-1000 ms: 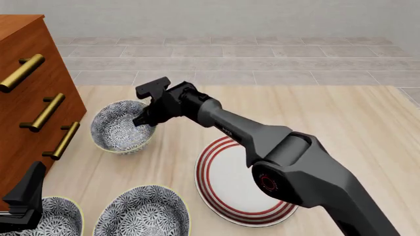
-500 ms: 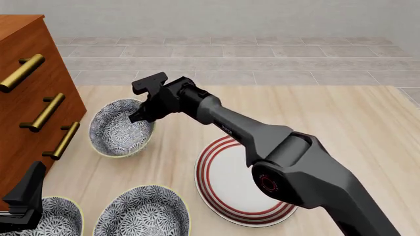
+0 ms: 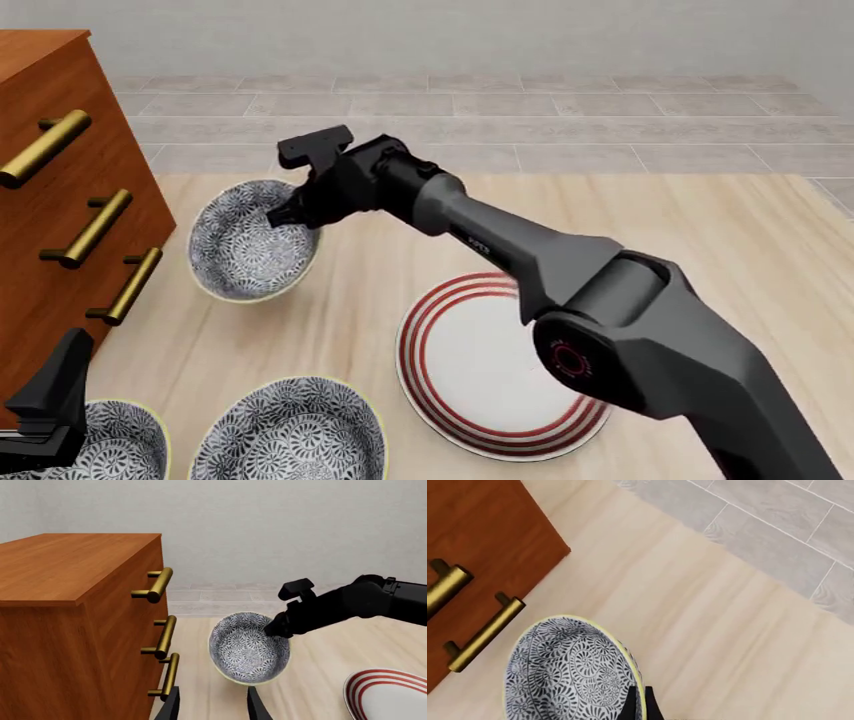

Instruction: Pick up the bowl and put it in the front on the plate.

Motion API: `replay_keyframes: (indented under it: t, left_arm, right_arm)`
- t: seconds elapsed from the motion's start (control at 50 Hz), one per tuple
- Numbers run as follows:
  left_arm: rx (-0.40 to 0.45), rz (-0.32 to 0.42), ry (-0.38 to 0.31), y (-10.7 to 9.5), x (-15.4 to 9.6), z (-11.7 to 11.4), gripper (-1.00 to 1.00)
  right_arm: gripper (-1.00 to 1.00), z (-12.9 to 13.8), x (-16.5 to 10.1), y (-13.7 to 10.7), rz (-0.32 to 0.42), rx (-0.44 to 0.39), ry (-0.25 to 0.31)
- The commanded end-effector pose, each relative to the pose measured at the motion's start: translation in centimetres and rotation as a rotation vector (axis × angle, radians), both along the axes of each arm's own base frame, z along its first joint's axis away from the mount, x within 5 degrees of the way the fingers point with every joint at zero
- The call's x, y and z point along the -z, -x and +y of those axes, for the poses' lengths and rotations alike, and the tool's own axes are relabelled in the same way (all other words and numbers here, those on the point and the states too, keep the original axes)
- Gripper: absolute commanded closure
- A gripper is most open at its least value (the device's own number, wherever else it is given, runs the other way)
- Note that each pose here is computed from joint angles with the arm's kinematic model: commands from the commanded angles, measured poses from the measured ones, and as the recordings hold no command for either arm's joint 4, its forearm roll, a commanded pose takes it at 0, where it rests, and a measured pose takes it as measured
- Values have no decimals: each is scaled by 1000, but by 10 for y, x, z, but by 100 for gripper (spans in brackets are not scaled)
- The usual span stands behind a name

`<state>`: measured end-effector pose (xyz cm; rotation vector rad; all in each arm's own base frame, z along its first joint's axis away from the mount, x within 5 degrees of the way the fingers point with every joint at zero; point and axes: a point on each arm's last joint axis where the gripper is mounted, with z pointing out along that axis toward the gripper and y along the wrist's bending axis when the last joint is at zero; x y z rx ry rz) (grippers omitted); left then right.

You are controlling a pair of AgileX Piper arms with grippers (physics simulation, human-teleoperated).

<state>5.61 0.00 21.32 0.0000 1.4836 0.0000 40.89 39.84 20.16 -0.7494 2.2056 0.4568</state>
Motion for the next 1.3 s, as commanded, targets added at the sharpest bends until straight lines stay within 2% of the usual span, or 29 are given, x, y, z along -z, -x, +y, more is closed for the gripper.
replay_keyframes:
  t: [0.02, 0.14, 0.18, 0.22, 0.5, 0.7, 0.8, 1.3]
  left_arm:
    - [0, 0, 0, 0, 0, 0, -100]
    - [0, 0, 0, 0, 0, 0, -100]
    - [0, 0, 0, 0, 0, 0, -100]
    - [0, 0, 0, 0, 0, 0, -100]
    - [0, 0, 0, 0, 0, 0, -100]
    - [0, 0, 0, 0, 0, 0, -100]
    - [0, 0, 0, 0, 0, 0, -100]
    - [0, 0, 0, 0, 0, 0, -100]
  right_arm:
    - [100, -8, -16, -1, 3, 48, -56]
    - [100, -17, -28, -4, 11, 106, -125]
    - [100, -21, -30, -10, 10, 115, -119]
    - [100, -26, -34, -11, 17, 145, -154]
    - [100, -36, -57, 17, 25, 164, -230]
    - [100, -48, -61, 38, 45, 171, -242]
    - [100, -62, -63, 34, 47, 195, -232]
    - [100, -122, -75, 60, 53, 258, -224]
